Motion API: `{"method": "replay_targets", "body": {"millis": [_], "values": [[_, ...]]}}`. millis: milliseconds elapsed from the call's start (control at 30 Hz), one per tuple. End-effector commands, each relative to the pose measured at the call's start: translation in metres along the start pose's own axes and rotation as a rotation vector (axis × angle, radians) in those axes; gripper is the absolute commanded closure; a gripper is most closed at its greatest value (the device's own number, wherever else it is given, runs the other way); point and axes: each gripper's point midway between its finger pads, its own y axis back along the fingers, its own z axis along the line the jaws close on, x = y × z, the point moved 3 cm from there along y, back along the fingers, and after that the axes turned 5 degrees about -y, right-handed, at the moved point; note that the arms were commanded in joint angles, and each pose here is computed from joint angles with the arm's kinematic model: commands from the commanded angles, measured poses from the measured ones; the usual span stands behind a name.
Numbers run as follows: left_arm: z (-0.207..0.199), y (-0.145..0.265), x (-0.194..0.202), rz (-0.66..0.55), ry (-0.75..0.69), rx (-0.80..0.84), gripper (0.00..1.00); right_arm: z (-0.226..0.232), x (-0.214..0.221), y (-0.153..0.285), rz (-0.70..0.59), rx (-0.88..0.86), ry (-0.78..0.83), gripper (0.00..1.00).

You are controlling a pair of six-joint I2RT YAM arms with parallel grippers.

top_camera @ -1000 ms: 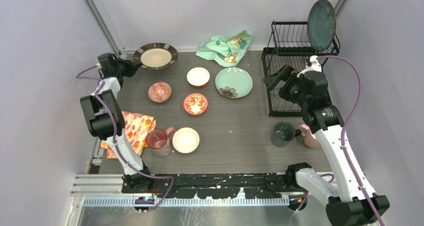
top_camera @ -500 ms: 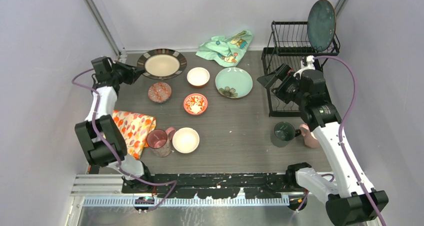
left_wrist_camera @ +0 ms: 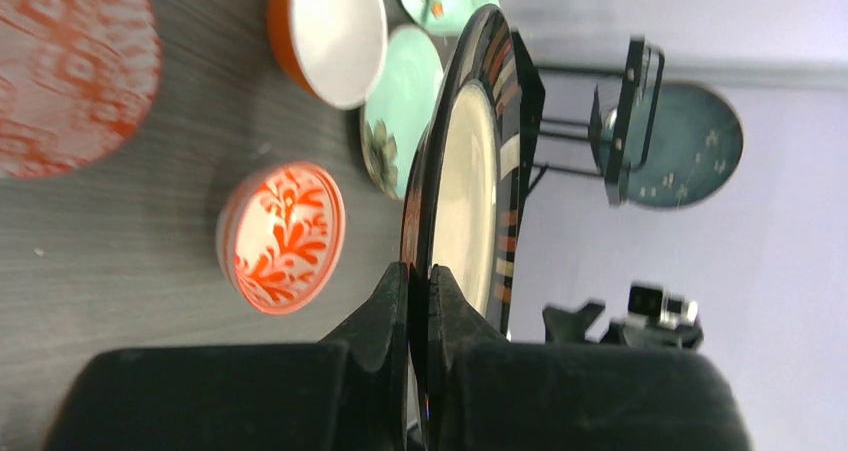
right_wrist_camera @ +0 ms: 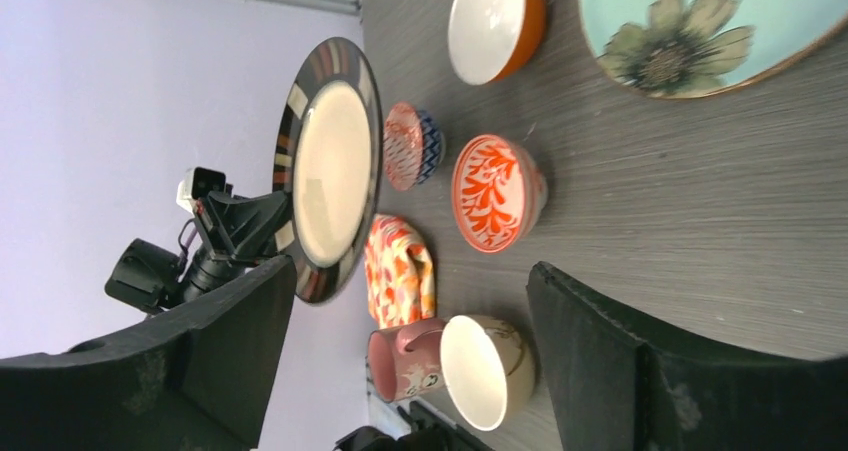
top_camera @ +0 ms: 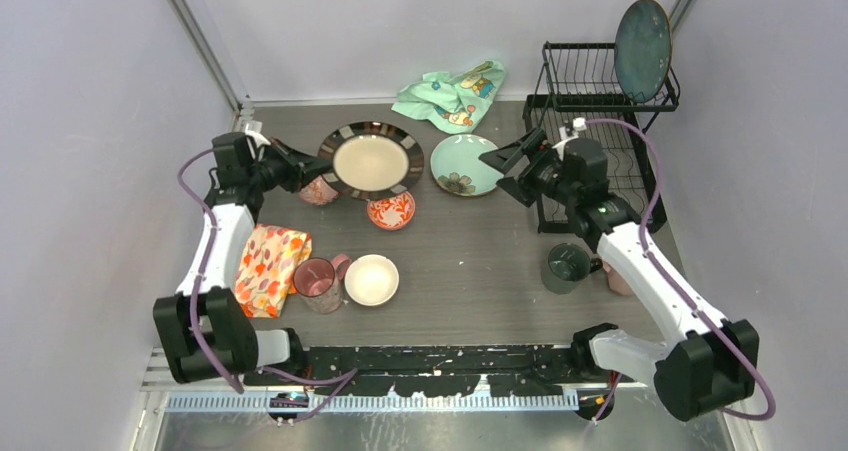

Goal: Load the mixed dishes into the dish rack
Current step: Pick up the plate from the corner of the board.

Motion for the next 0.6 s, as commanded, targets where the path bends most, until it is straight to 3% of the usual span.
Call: {"method": "replay_targets", "body": {"millis": [0, 67, 167, 367, 567], "values": [[-0.057, 0.028, 0.034, 0.085, -0.129, 0.228, 1.0, 0.05, 0.012, -0.013, 0.055, -0.189, 0.007, 0.15], [-0.056, 0.031, 0.044, 0.109, -0.134, 0.24, 1.0, 0.053, 0.021, -0.02, 0.073, -0.188, 0.017, 0.24], [-0.05, 0.034, 0.057, 0.146, -0.138, 0.251, 1.0, 0.052, 0.037, -0.031, 0.101, -0.175, 0.022, 0.3], [-0.05, 0.035, 0.078, 0.221, -0.114, 0.333, 1.0, 0.045, 0.064, -0.057, 0.166, -0.145, 0.029, 0.3], [-0.058, 0.038, 0.095, 0.276, -0.116, 0.369, 1.0, 0.035, 0.083, -0.074, 0.206, -0.104, 0.04, 0.44]]}}
